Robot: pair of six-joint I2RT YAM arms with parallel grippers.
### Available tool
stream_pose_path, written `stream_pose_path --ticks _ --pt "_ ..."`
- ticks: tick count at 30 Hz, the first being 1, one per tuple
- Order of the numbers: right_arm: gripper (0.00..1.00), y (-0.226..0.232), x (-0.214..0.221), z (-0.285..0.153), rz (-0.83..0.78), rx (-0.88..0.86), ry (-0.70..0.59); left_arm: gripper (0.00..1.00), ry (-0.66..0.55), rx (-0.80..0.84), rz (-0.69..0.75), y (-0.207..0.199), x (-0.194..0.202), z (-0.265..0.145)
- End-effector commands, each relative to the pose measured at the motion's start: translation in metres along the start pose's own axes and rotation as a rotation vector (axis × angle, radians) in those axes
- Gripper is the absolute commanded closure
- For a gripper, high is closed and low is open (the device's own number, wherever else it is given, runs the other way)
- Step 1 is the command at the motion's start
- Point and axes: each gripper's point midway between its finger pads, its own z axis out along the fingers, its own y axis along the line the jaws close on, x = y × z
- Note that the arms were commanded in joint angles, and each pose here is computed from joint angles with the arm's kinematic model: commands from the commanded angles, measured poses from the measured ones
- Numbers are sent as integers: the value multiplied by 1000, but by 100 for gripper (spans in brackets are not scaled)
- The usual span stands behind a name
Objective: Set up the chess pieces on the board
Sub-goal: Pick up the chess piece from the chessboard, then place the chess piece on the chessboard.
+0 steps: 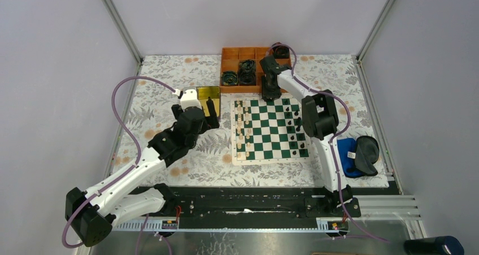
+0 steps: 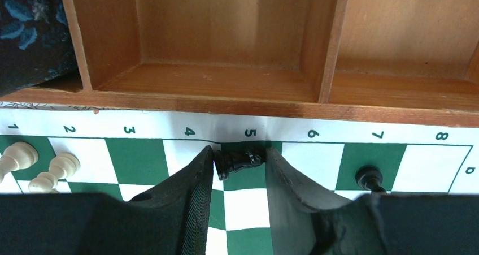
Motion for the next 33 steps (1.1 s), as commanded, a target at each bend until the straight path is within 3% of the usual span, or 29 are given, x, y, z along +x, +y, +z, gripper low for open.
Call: stream_pose_path --ticks 1,13,21,33 --pt "67 6 -10 -22 -41 -12 -54 1 -48 22 -17 -2 -11 0" --pt "69 14 8 -53 -263 -73 -94 1 -35 39 -25 -5 -9 -1" --pt "69 32 23 -70 -434 -214 -113 1 -13 54 -42 -9 -4 -1" --pt "68 66 32 -56 -580 -335 -106 1 3 44 -51 -7 2 0"
